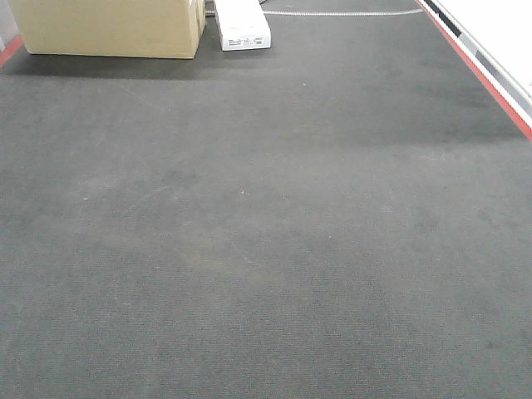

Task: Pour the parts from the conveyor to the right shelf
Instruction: 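Lift the blue block off the conveyor with the left gripper, then back away from the conveyor holding the block in the left gripper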

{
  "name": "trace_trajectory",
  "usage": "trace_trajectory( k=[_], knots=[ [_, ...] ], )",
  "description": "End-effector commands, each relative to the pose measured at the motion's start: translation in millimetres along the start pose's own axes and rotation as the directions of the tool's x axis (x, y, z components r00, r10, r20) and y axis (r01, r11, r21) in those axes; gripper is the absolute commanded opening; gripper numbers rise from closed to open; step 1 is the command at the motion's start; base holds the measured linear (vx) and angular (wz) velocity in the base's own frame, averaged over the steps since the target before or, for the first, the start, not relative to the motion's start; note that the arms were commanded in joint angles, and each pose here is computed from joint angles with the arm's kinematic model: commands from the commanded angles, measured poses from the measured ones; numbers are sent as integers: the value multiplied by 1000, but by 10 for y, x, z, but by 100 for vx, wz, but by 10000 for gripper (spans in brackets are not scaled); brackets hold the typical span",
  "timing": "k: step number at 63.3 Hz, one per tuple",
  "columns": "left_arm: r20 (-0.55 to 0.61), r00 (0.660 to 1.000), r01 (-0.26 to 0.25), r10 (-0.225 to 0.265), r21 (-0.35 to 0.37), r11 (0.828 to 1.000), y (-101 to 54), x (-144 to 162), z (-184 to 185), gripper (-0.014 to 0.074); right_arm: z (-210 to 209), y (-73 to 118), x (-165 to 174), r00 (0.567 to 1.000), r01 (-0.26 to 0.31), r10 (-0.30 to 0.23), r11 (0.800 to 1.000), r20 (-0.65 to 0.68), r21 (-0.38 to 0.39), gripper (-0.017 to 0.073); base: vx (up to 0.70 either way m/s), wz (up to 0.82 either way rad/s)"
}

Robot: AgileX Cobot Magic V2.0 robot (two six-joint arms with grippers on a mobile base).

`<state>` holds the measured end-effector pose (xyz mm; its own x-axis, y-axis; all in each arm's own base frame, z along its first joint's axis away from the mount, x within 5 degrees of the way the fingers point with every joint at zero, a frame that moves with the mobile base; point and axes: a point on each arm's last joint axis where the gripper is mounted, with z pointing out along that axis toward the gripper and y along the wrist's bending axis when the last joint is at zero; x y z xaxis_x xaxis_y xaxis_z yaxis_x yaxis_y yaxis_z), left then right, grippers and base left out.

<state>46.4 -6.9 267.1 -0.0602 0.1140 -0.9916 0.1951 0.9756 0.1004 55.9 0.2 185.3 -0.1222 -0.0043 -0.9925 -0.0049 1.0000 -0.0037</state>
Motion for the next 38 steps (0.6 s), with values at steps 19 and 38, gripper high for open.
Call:
trace_trajectory(
  k=[19, 38],
  knots=[
    [103, 995, 5, -5, 4, 1000, 5, -157, -14, -6, 1, 0, -22, 998, 9, -9, 1000, 69, 2, -9, 0, 0],
    [103, 995, 5, -5, 4, 1000, 5, -157, -14, -6, 1, 0, -20, 998, 9, -9, 1000, 66, 2, -9, -1, 1]
  ],
)
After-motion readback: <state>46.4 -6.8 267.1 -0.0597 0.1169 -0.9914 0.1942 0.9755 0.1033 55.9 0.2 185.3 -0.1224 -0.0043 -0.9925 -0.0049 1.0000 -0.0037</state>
